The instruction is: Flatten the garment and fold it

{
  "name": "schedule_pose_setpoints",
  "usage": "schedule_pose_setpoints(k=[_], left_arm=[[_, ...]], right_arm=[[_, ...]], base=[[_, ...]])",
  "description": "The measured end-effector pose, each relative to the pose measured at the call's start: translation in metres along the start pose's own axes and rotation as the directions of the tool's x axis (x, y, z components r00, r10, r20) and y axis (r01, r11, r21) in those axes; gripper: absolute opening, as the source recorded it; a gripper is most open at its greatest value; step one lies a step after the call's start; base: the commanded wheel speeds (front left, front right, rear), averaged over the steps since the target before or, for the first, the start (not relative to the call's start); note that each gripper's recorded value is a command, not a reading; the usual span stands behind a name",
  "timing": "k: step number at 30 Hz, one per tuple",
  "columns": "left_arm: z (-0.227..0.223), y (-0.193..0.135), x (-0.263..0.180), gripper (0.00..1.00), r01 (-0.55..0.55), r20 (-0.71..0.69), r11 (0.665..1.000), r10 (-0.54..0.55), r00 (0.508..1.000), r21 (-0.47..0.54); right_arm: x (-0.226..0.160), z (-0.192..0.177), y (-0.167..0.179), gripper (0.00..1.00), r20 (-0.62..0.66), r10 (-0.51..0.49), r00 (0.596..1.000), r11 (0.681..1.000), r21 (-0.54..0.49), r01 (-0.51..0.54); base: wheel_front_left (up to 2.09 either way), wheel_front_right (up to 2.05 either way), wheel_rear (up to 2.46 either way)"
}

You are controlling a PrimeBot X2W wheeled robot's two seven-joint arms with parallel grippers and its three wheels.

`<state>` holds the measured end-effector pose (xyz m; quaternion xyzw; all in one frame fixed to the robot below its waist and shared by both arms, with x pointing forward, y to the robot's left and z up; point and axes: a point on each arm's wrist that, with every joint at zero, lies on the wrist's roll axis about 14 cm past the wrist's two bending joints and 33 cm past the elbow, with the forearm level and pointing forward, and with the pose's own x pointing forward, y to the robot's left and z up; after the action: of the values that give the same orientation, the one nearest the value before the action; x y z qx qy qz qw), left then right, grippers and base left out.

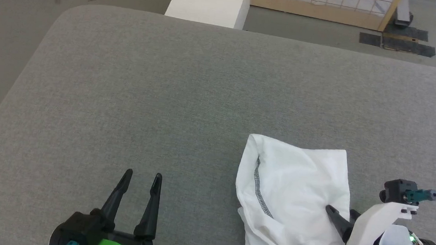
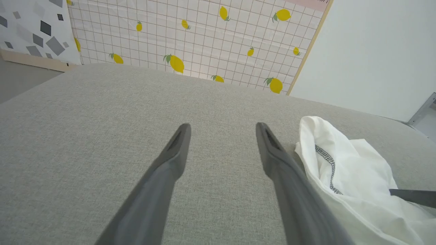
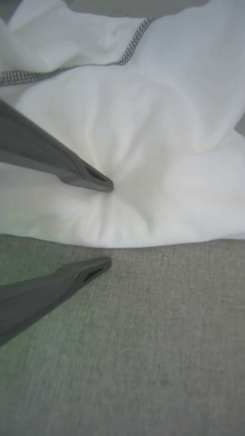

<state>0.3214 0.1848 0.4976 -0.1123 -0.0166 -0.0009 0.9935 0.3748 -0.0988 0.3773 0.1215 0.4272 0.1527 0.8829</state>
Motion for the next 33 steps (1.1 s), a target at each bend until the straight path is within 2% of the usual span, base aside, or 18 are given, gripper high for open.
schedule_pose_setpoints(k=[1, 2, 11, 15, 19, 22, 28, 33], left_arm=[[0.0, 0.002, -0.001, 1.0, -0.004, -0.002, 1.0, 0.004, 1.0, 0.003], [0.0, 0.003, -0.002, 1.0, -0.006, -0.002, 1.0, 0.006, 1.0, 0.005], [0.004, -0.004, -0.001, 1.0, 0.02, 0.015, 1.0, -0.021, 1.0, 0.004], [0.005, -0.013, 0.004, 1.0, 0.051, 0.021, 0.999, -0.051, 0.998, 0.0], [0.005, -0.025, 0.009, 1.0, 0.094, 0.024, 0.996, -0.094, 0.995, -0.005], [0.005, -0.037, 0.015, 1.0, 0.133, 0.026, 0.991, -0.133, 0.991, -0.01], [0.001, -0.059, 0.029, 1.0, 0.208, 0.019, 0.978, -0.207, 0.978, -0.023], [0.0, -0.067, 0.051, 1.0, 0.247, 0.026, 0.969, -0.247, 0.969, -0.015]], right_arm=[[0.003, 0.0, 0.002, 0.49, -0.004, 0.007, 1.0, 1.0, 0.004, -0.007], [0.005, 0.0, 0.003, 0.0, -0.005, 0.011, 1.0, 1.0, 0.006, -0.011], [0.002, 0.011, 0.003, 0.0, 0.051, 0.0, 0.999, 1.0, -0.002, 0.0], [-0.011, 0.023, -0.009, 0.0, 0.081, -0.048, 0.996, 0.998, -0.027, 0.05], [-0.034, 0.042, -0.034, 0.0, 0.107, -0.123, 0.987, 0.988, -0.083, 0.132], [-0.057, 0.056, -0.059, 0.0, 0.119, -0.193, 0.974, 0.969, -0.132, 0.208], [-0.107, 0.082, -0.113, 0.0, 0.154, -0.347, 0.925, 0.905, -0.202, 0.374], [-0.126, 0.101, -0.15, 0.0, 0.169, -0.451, 0.877, 0.838, -0.259, 0.481]], base=[[0.0, 0.0, 0.0], [0.0, 0.0, 0.0], [0.0, 0.0, 0.0], [0.0, 0.0, 0.0], [0.0, 0.0, 0.0], [0.0, 0.0, 0.0], [0.0, 0.0, 0.0], [0.0, 0.0, 0.0]])
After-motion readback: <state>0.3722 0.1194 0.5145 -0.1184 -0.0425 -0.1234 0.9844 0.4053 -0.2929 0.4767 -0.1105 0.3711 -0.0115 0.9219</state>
